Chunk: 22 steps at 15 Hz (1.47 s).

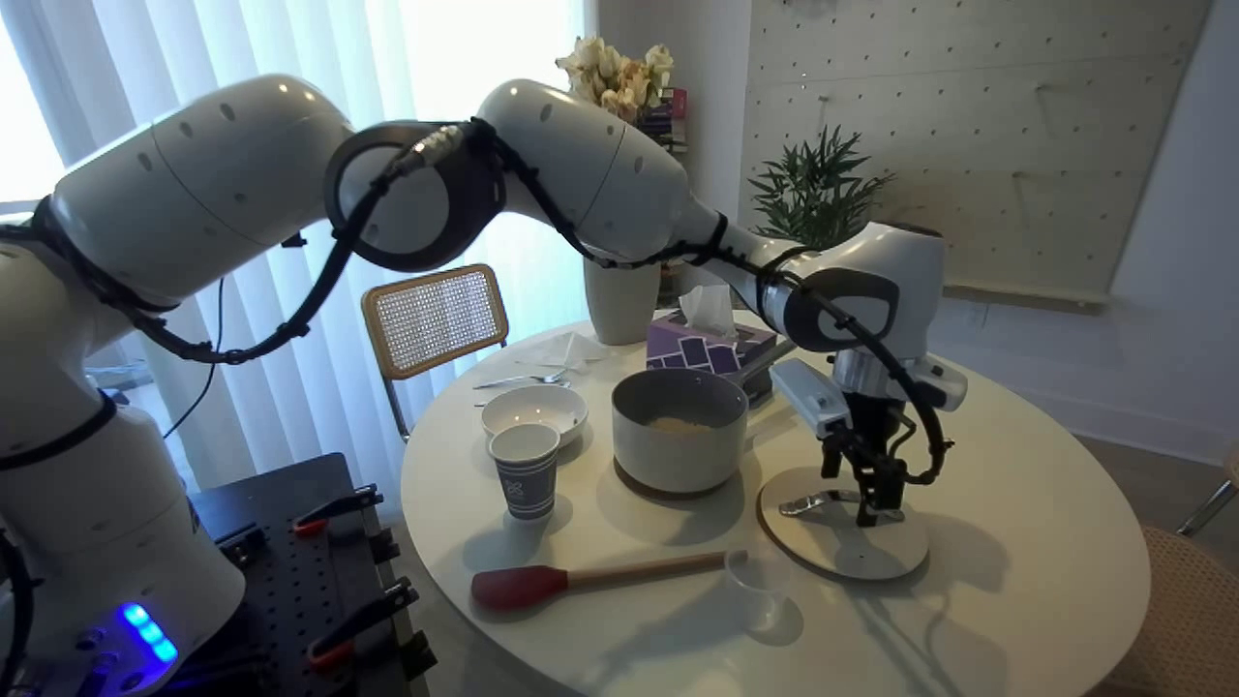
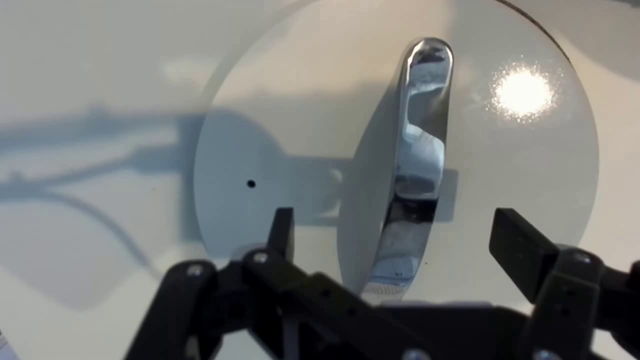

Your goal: Remove the lid from the white pot, pick up the broccoli from the white bowl and place it inside the pot, move the tissue square to the left, pick up the spatula and use it to stir inside the white pot, place the spatula on the table, place the white lid on top of the pot

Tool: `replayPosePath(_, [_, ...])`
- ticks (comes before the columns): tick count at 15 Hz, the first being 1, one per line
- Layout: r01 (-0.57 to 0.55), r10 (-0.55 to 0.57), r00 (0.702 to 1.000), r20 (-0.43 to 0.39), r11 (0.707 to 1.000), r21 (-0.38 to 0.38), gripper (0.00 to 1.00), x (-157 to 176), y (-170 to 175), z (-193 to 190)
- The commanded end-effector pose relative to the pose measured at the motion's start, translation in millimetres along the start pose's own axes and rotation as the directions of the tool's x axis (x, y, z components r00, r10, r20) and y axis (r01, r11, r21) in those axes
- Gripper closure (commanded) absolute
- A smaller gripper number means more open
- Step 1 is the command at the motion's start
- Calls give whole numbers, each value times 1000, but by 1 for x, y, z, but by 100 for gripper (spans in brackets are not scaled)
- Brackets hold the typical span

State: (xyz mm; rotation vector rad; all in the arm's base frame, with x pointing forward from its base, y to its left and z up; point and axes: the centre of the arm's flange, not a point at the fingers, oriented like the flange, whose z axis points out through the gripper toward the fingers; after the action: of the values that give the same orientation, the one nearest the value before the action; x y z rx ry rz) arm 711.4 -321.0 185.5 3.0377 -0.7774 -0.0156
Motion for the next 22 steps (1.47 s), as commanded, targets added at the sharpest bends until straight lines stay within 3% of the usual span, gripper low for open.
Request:
replayPosePath(1, [-16, 16, 1000, 18, 1000, -20, 25, 14, 2, -6])
replayPosePath(2, [-17, 17, 1000, 14, 1000, -18, 26, 14, 4, -7])
replayPosePath(11, [-27, 27, 1000, -3, 1000, -3, 95, 8, 8, -12])
replayPosePath(16, [-24, 24, 1000, -8, 1000, -3, 94, 6, 4, -16])
replayPosePath(22, [-16, 16, 1000, -25, 1000, -9, 94, 0, 1, -51])
